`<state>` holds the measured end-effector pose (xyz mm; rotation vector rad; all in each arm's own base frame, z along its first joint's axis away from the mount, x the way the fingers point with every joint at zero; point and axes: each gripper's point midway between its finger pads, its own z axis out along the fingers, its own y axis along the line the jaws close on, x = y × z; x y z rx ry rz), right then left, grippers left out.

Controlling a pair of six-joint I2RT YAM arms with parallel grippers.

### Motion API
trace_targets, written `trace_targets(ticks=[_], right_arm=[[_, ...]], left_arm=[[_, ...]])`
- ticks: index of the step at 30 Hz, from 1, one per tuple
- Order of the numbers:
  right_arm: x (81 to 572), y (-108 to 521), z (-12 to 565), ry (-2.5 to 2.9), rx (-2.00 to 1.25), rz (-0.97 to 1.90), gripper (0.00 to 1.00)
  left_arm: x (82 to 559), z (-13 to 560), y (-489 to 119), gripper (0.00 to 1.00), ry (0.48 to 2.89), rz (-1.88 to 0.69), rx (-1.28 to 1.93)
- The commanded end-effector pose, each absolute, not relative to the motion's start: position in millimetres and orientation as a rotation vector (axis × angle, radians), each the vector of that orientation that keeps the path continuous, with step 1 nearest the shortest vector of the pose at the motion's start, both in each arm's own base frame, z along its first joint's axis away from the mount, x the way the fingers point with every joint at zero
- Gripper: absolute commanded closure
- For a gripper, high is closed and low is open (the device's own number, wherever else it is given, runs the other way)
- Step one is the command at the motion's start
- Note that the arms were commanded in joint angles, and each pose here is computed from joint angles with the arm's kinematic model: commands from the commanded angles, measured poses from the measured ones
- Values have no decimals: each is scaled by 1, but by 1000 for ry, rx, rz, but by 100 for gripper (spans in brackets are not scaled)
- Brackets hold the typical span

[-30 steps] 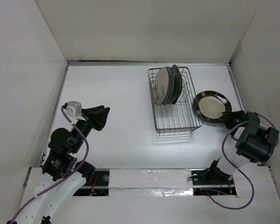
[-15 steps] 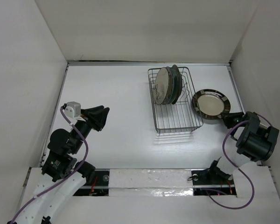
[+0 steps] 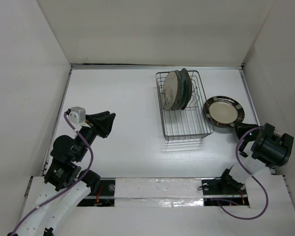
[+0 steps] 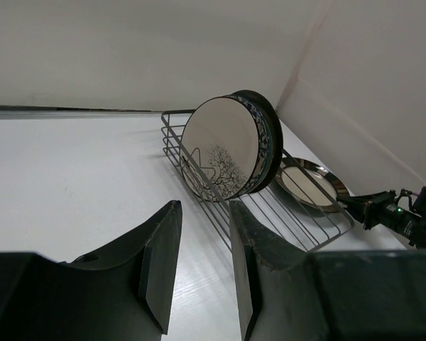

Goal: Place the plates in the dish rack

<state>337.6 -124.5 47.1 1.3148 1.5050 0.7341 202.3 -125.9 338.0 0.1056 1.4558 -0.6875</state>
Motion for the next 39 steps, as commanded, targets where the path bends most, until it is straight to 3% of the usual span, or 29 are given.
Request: trace_targets(ticks=[1,21,33,39], right_arm=[[344,-137,104,1316,1155,782,100],[334,-142,202,1170,1006,699,100],[353,-103,343,1158,718,489,100],[381,-66,356,1271,641,411,100]], left_arm=[[205,346,-128,70,1426,-690,111],[212,338,-131,70,1458,-679,110],[212,337,-132,70,1463,-682,116],[211,337,-133,70,1461,-685,118]])
